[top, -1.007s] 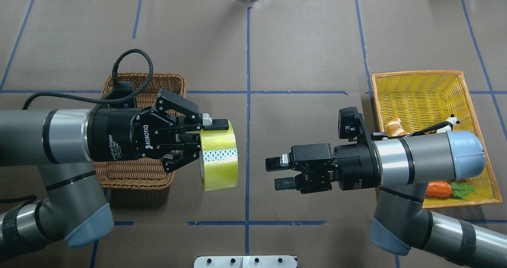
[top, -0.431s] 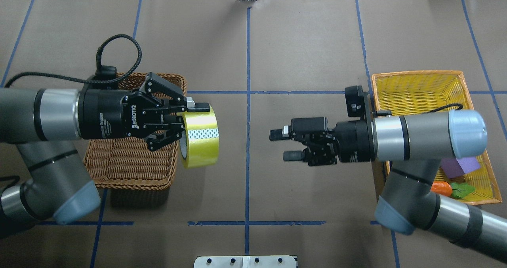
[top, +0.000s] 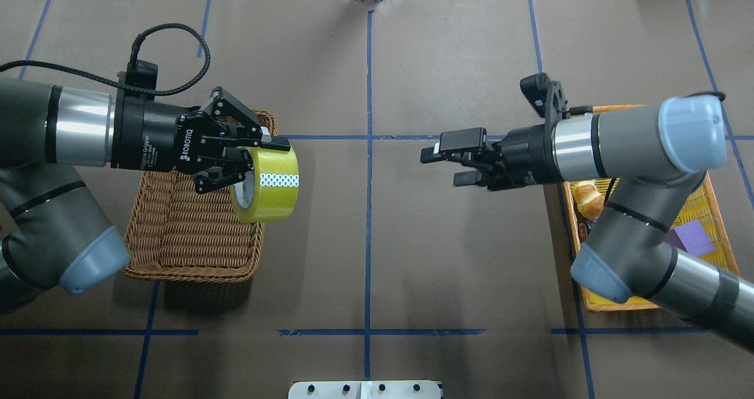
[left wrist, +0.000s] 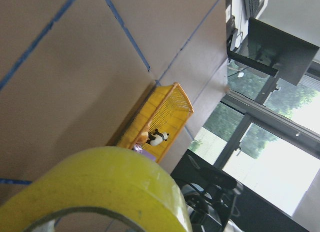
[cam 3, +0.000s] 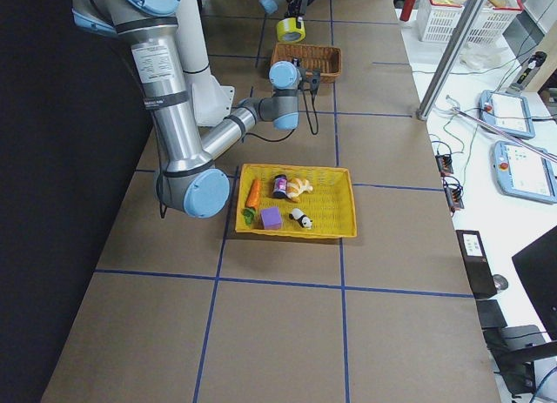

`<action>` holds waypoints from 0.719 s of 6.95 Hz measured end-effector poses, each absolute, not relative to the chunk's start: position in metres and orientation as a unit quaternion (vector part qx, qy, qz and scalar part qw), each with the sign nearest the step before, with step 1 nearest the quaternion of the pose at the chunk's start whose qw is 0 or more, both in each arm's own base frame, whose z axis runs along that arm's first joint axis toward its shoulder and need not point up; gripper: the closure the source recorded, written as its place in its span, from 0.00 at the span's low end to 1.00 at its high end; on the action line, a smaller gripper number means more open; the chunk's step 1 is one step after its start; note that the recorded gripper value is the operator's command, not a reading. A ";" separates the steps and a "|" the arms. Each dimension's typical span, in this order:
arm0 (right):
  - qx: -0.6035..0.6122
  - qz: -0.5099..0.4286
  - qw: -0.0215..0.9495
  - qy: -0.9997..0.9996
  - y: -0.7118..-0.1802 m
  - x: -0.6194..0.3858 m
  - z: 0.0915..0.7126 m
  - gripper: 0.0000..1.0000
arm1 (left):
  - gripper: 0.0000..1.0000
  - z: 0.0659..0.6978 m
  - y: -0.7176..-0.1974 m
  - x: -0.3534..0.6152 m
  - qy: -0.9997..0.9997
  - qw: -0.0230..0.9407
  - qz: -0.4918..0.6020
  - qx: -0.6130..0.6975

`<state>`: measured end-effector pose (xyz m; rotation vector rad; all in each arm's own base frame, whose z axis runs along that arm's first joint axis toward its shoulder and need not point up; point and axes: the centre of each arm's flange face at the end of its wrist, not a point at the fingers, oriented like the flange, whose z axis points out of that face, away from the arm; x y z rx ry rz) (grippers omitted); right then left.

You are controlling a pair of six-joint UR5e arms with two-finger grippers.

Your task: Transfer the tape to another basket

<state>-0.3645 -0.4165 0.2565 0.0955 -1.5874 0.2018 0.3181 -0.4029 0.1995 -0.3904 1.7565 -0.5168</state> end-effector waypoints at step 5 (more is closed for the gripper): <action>0.145 0.021 0.860 -0.489 -0.513 -0.299 0.326 0.00 | 1.00 0.239 -0.443 0.339 0.630 0.756 -0.166 -0.064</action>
